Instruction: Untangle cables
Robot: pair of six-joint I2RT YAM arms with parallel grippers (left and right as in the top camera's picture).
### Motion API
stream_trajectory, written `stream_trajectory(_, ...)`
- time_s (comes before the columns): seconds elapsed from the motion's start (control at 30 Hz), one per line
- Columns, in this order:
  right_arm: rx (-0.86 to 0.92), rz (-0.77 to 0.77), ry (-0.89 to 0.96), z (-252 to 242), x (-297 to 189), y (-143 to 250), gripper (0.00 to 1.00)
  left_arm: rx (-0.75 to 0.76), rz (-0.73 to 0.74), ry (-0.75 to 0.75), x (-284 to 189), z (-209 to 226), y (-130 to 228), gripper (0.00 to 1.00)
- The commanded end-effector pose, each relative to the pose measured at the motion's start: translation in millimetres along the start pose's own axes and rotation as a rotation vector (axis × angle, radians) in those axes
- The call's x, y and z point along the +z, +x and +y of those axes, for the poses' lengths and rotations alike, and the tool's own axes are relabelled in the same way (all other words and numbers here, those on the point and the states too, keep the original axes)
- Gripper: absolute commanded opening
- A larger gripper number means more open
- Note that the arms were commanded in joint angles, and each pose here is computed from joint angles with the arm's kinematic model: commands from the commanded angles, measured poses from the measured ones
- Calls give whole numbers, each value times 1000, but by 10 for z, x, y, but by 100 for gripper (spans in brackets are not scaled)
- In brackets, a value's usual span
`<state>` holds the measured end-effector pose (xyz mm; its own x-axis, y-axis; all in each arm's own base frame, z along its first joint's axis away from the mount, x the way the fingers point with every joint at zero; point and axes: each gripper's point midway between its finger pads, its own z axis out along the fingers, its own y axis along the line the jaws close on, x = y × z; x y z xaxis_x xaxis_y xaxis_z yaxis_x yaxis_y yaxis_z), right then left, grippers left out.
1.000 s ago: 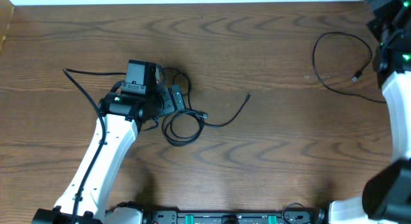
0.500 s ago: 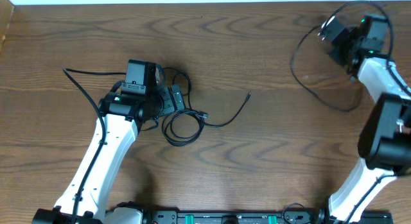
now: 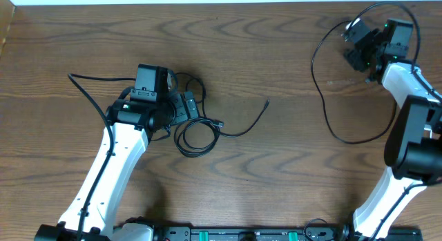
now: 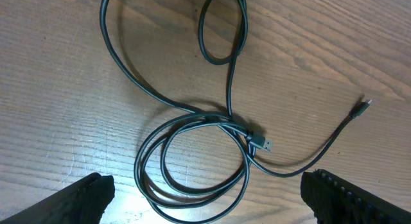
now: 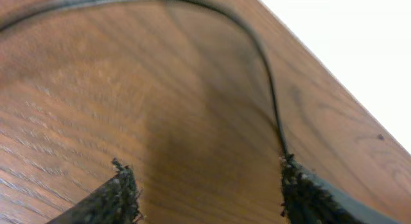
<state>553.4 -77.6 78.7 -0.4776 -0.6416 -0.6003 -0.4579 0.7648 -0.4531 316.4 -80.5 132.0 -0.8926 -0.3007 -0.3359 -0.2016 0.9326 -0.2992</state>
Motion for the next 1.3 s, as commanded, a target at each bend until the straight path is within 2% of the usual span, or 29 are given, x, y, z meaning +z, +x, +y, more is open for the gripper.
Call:
stream_trajectory(0.0,63,-170,18,-186,-551,-653,74,4,-2,-14,4,32,-2,99)
stream_trajectory(0.17,101,-364,-173,69,-1191,-1175,86,4,-2,-14,4,32,-2,99)
stream_trajectory(0.2,138,-414,-245,170,-1411,-1312,92,4,-2,-14,4,32,-2,99)
stream_trajectory(0.3,247,-466,-391,375,-1703,-1476,98,4,-1,-15,4,33,-1,99)
stream_trajectory(0.4,367,-489,-557,604,-1862,-1591,99,4,-2,-14,4,32,-2,99)
stream_trajectory(0.6,556,-392,-789,1066,-1975,-1660,99,4,-2,-14,4,32,-2,99)
stream_trajectory(0.77,594,-237,-890,1552,-1991,-1604,99,4,-2,-14,4,32,-2,99)
stream_trajectory(0.87,561,-17,-822,1963,-1858,-1386,99,4,-2,-14,4,32,-2,99)
stream_trajectory(0.97,530,124,-741,2138,-1800,-1212,99,4,-2,-14,4,32,-2,99)
stream_trajectory(1.17,443,266,-670,2457,-1789,-1028,99,4,-2,-14,4,32,-2,100)
stream_trajectory(1.23,456,338,-543,2405,-1709,-905,99,4,-2,-14,4,32,-2,99)
stream_trajectory(1.27,536,400,-380,2248,-1627,-797,99,4,-2,-14,4,32,-2,99)
